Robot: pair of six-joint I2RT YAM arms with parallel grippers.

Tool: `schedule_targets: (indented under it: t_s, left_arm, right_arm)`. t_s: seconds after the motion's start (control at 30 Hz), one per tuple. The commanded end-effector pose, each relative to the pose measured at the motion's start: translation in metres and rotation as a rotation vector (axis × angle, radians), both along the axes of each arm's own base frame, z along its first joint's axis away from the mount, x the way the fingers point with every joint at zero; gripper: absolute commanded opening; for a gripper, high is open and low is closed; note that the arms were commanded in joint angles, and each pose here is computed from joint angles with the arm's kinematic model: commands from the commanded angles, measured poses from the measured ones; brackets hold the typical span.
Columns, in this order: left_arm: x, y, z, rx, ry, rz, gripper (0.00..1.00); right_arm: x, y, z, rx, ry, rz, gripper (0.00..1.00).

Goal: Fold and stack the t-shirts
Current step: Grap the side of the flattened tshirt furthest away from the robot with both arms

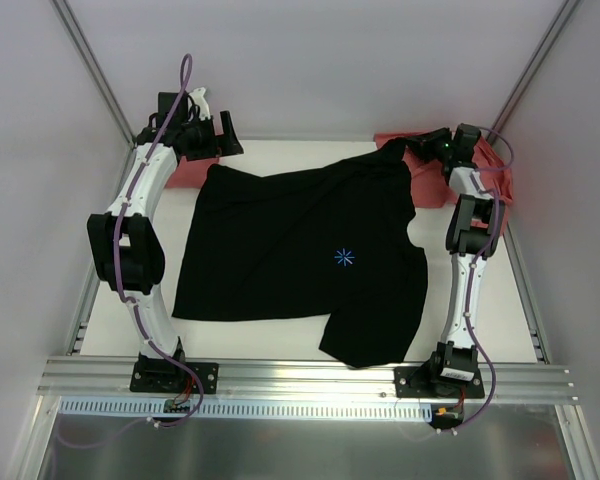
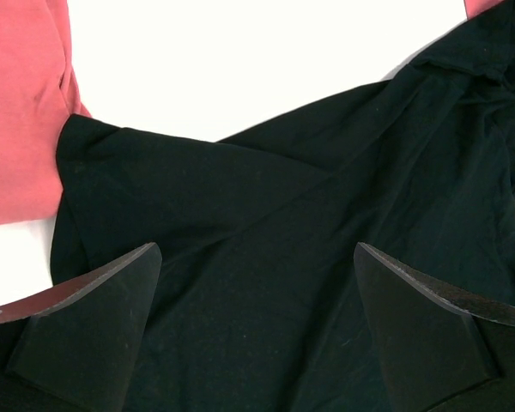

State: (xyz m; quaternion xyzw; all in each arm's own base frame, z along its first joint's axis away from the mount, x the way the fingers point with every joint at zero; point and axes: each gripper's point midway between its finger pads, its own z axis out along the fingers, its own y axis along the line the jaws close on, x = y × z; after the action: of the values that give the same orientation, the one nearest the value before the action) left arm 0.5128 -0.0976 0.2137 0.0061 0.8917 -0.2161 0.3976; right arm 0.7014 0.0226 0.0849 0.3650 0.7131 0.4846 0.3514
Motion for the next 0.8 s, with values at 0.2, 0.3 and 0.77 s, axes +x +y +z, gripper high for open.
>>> schedule_targets:
  t_s: [0.2,0.3,0.77]
  left_arm:
    - [-0.003,-0.004,0.022,0.016,-0.064,-0.036,0.98]
    - [-0.001,-0.009,0.019,-0.007,-0.057,-0.048,0.88]
    - [0.023,0.047,-0.077,0.282,0.236,0.167,0.70]
  right_arm:
    - [0.004,0.011,0.035,0.027,-0.096,0.036,0.00]
    - [0.001,0.013,0.042,0.016,-0.101,0.052,0.00]
    - [-0.030,0.019,0.082,-0.001,-0.121,0.135,0.00]
